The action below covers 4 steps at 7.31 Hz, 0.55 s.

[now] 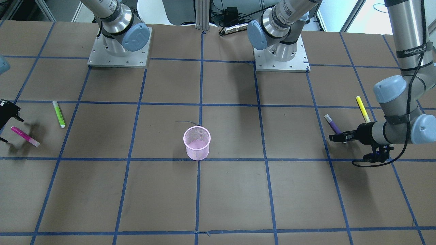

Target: Insert purple and pink pens into pink cup

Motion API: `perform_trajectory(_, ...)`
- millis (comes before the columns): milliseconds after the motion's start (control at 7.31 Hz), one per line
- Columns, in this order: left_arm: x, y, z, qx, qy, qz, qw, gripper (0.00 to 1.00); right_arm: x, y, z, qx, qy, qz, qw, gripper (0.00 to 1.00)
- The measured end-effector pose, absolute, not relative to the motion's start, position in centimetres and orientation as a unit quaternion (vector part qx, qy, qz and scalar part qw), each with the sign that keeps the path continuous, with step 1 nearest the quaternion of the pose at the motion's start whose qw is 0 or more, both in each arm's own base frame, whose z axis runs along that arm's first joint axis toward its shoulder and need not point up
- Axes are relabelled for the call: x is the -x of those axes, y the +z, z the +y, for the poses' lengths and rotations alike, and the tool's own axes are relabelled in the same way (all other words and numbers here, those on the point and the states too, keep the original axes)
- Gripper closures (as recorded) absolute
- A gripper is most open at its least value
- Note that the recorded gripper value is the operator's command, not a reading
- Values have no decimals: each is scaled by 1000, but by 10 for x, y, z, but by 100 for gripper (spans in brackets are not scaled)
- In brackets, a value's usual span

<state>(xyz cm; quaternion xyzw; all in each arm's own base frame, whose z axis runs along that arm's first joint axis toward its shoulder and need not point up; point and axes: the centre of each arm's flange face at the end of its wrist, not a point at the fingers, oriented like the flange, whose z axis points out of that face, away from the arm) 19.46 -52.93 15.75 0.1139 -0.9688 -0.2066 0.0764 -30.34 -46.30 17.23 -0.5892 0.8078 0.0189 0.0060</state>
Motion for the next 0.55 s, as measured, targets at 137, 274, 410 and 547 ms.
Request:
perform_trajectory(137,-195,157,-529,-113,-206,-969,76,18,305,170,-463,588,24,809,2,46)
perform_trajectory(274,-194,155,-529,-113,-207,-969,76,37,305,169,-462,587,26,809,3,80)
perform_trajectory(410,-194,154,-528,-108,-208,-969,77,46,306,168,-461,586,33,810,3,100)
perform_trajectory(547,-193,153,-527,-99,-209,-970,80,62,307,168,-459,586,46,809,3,100)
